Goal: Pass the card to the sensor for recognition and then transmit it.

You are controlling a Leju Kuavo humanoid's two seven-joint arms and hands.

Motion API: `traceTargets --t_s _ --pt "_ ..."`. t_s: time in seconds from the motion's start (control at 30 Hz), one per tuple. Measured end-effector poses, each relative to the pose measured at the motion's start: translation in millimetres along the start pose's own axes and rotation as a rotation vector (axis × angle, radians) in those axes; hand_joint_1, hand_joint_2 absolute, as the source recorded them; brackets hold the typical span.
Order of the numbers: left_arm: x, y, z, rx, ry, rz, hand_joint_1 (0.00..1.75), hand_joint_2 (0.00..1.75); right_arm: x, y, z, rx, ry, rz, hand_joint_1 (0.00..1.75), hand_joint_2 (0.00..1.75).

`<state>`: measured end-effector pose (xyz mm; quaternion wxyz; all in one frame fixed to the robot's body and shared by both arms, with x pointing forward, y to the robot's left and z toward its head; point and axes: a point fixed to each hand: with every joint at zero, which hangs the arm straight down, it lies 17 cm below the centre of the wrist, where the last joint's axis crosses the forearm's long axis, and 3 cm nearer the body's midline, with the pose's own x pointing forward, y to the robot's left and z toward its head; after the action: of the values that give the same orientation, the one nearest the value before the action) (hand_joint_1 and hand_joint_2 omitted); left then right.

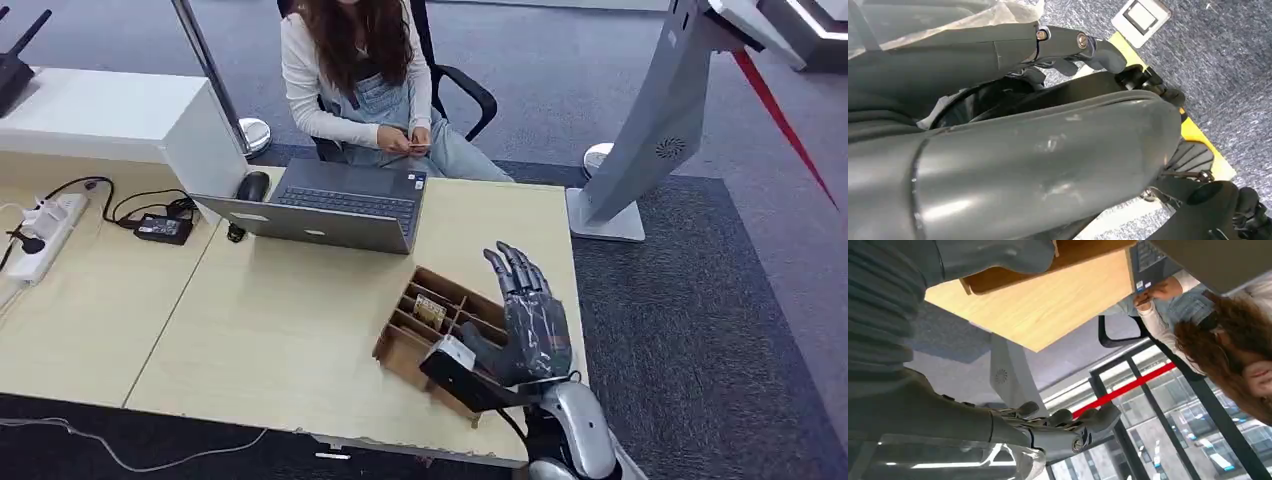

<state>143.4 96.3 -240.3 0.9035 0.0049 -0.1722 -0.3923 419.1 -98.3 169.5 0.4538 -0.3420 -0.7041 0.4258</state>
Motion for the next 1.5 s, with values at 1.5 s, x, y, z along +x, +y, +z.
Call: traceTargets --t_s 1.5 --pt "1.3 4.1 -0.2 0.003 0.034 0.066 0.0 0.0 -46.2 39.8 -6.1 0.078 0.126 0.139 0.42 1.75"
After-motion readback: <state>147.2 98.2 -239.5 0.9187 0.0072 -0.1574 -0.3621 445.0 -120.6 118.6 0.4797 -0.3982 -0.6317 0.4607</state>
